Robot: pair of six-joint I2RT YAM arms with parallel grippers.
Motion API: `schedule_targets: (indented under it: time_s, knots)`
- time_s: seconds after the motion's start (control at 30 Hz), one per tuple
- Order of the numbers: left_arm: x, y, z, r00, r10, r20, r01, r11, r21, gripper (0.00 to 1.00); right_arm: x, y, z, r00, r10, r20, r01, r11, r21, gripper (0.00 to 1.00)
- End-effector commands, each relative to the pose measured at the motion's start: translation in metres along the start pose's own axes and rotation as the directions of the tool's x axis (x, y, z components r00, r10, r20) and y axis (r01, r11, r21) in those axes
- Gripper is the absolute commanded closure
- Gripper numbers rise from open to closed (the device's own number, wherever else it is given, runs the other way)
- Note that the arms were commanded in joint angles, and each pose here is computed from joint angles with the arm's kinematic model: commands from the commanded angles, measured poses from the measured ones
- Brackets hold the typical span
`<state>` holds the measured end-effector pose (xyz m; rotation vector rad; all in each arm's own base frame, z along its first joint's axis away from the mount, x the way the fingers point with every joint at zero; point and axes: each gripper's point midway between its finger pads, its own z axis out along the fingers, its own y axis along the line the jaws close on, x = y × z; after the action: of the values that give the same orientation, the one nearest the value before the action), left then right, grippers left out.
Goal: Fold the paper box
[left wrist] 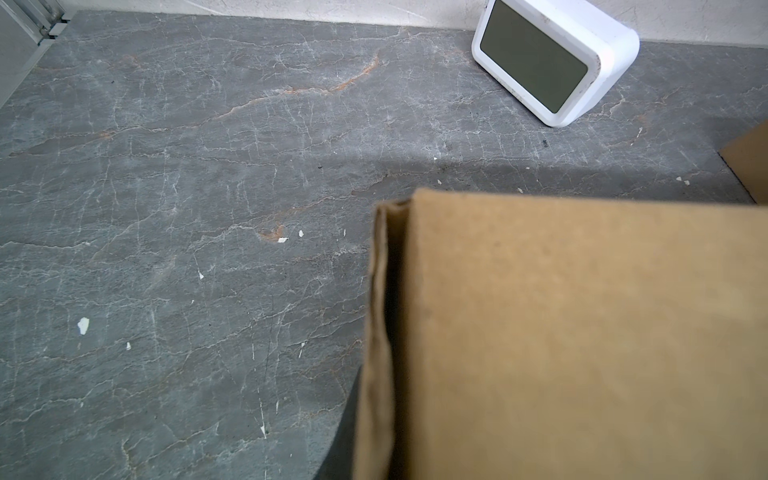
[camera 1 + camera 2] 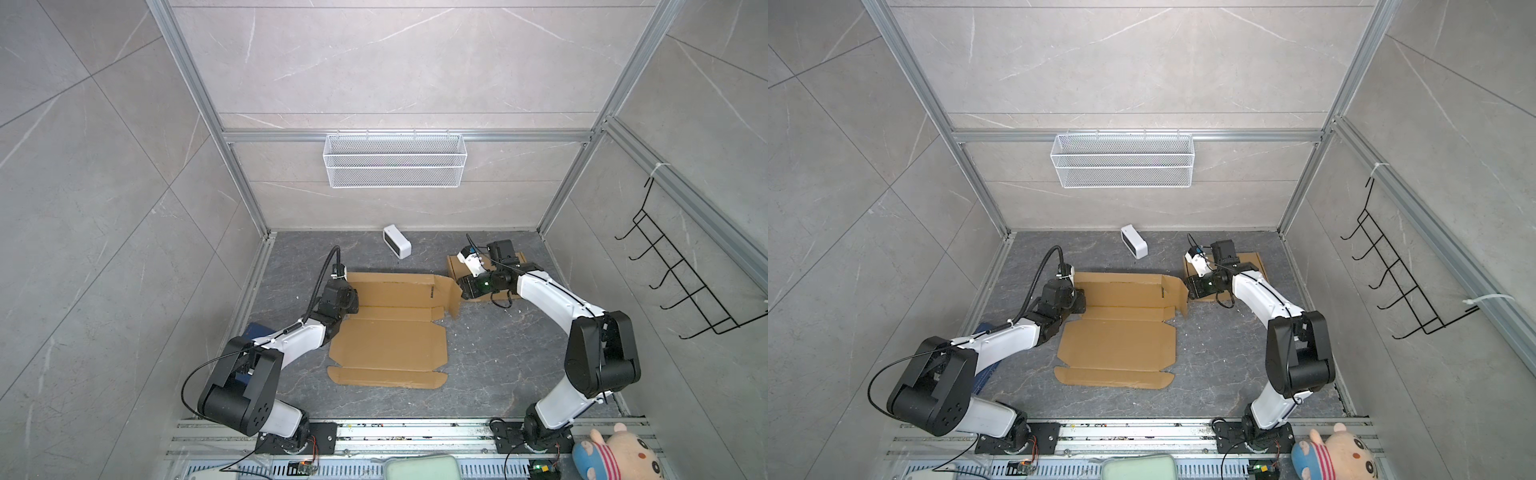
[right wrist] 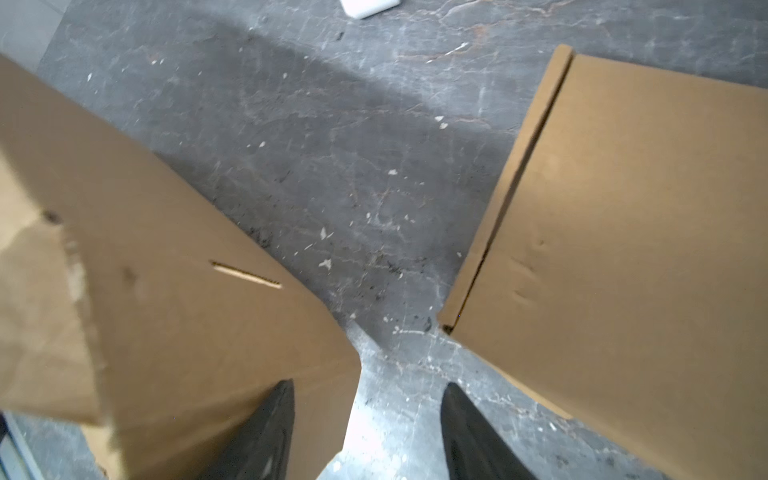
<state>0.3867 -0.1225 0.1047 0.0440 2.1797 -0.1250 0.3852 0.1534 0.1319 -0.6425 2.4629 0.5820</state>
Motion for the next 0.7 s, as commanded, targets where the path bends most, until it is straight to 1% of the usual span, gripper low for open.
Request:
schedule_targets:
  time_s: [0.0, 0.13, 0.27, 0.37, 0.47, 0.6, 0.67]
  knots:
    - [-0.024, -0.009, -0.003, 0.999, -0.011, 0.046, 0.010, 0.999, 0.031, 1.00, 0.005, 0.043, -0.011, 0.993, -0.115, -0.026, 0.112, 0.989, -0.100, 0.41]
    - [-0.024, -0.009, -0.003, 0.999, -0.014, 0.045, 0.013, 0.999, 0.032, 1.00, 0.008, 0.064, -0.007, 0.983, -0.173, -0.061, 0.165, 0.979, -0.122, 0.41]
    - [-0.022, -0.009, -0.003, 0.999, -0.018, 0.042, 0.017, 0.999, 0.031, 1.00, 0.005, 0.075, -0.003, 0.981, -0.184, -0.062, 0.176, 0.978, -0.115, 0.41]
    - [-0.022, -0.010, -0.001, 0.999, -0.022, 0.041, 0.021, 0.999, 0.033, 1.00, -0.005, 0.074, 0.007, 0.984, -0.178, -0.006, 0.178, 0.983, -0.056, 0.38]
    - [-0.021, -0.012, 0.001, 0.999, -0.027, 0.036, 0.026, 0.999, 0.042, 1.00, -0.024, 0.066, 0.018, 0.981, -0.174, 0.085, 0.172, 0.985, 0.030, 0.37]
    - [-0.019, -0.013, 0.002, 0.999, -0.022, 0.027, 0.021, 0.999, 0.049, 1.00, -0.043, 0.061, 0.028, 0.960, -0.198, 0.200, 0.180, 0.978, 0.103, 0.36]
    - [-0.019, -0.014, 0.002, 1.000, -0.022, 0.023, 0.021, 0.998, 0.054, 1.00, -0.047, 0.058, 0.034, 0.950, -0.223, 0.221, 0.192, 0.970, 0.151, 0.37]
